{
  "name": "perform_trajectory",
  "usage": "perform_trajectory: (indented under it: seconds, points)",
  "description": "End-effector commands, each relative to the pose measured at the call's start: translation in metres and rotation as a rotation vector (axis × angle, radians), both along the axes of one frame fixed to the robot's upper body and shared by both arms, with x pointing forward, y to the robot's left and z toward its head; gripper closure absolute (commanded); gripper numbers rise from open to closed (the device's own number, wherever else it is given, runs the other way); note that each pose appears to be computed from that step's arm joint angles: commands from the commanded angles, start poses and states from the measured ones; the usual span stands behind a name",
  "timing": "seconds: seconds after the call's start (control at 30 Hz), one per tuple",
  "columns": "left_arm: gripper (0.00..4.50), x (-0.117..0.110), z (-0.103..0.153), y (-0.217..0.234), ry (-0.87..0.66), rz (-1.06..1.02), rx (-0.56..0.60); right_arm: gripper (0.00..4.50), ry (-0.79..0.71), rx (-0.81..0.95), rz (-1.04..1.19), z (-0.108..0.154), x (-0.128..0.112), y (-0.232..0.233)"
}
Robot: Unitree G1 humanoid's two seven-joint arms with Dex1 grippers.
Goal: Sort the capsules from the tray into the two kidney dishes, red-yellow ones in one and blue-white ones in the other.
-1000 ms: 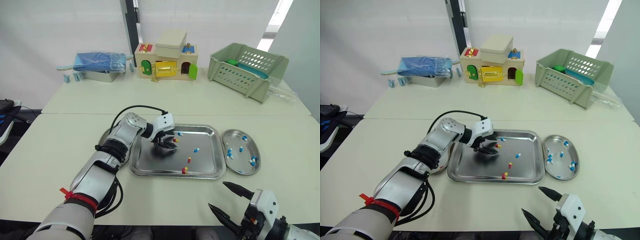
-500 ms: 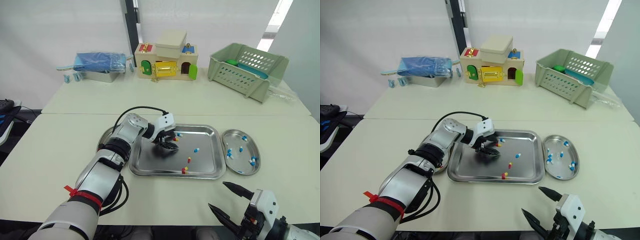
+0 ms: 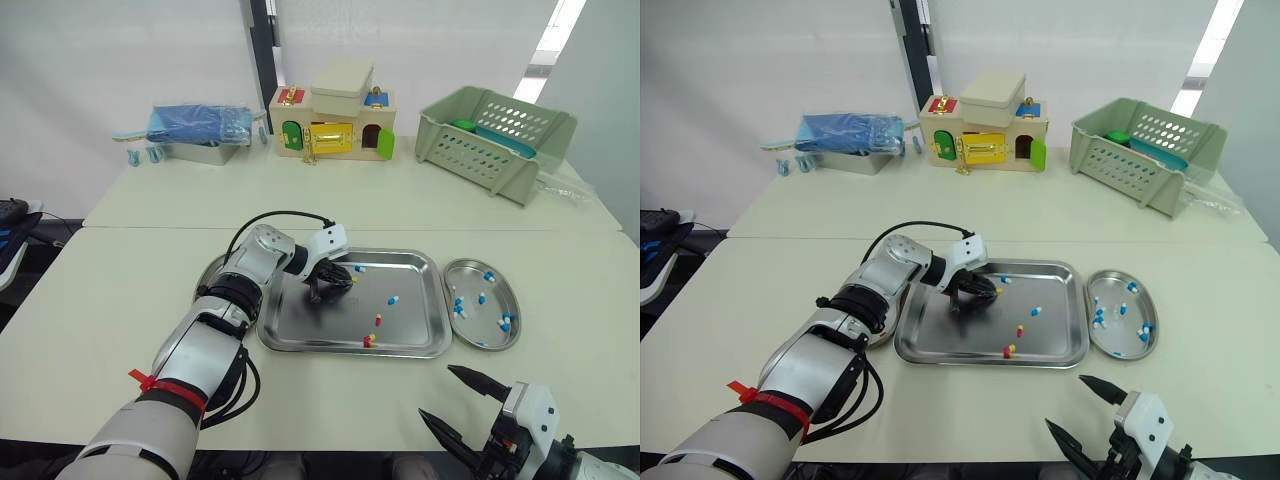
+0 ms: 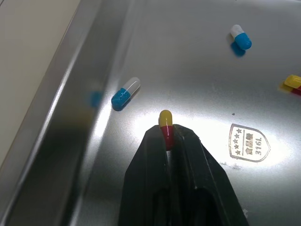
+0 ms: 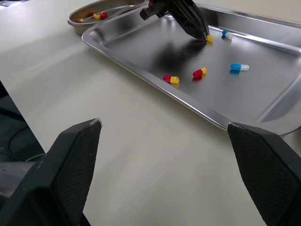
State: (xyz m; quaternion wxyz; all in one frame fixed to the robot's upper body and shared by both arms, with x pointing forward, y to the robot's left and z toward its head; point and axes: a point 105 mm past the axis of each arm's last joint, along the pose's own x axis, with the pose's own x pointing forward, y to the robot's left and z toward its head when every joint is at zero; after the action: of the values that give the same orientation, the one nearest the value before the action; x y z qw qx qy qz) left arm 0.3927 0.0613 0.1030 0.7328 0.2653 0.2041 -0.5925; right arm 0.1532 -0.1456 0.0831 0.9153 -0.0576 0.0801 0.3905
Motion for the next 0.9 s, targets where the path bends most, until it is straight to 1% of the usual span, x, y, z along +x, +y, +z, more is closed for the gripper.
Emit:
perform_trajectory:
  seconds: [0.03, 0.13, 0.27, 0.37, 0.43, 0.67, 0.8, 0.9]
  points:
    - [4.47, -0.002, 0.006, -0.002, -0.009, -0.019, -0.014, 0.0, -0.024, 0.01, 0.012, 0.003, -0.002, 0.002]
    - [4.47, -0.003, 0.024, 0.001, -0.032, -0.014, -0.053, 0.0, -0.035, 0.009, 0.007, 0.004, 0.0, 0.0]
    - [4.47, -0.014, 0.046, 0.017, -0.053, 0.038, -0.092, 0.0, -0.056, 0.016, 0.017, 0.009, 0.002, 0.001]
    - [4.47, -0.022, 0.057, 0.031, -0.065, 0.128, -0.112, 0.0, -0.065, 0.02, 0.029, 0.01, 0.003, 0.001]
    - [4.47, -0.028, 0.062, 0.048, -0.059, 0.255, -0.136, 0.0, -0.071, 0.02, 0.048, 0.012, 0.005, 0.001]
    - [4.47, -0.05, 0.063, 0.105, -0.047, 0.624, -0.169, 0.0, -0.081, 0.011, 0.163, 0.015, 0.009, 0.002]
    - [4.47, -0.053, 0.063, 0.126, -0.062, 0.79, -0.19, 0.0, -0.083, -0.022, 0.225, 0.012, 0.011, -0.002]
    - [4.47, -0.055, 0.059, 0.139, -0.06, 0.894, -0.202, 0.0, -0.091, -0.033, 0.244, 0.012, 0.015, -0.004]
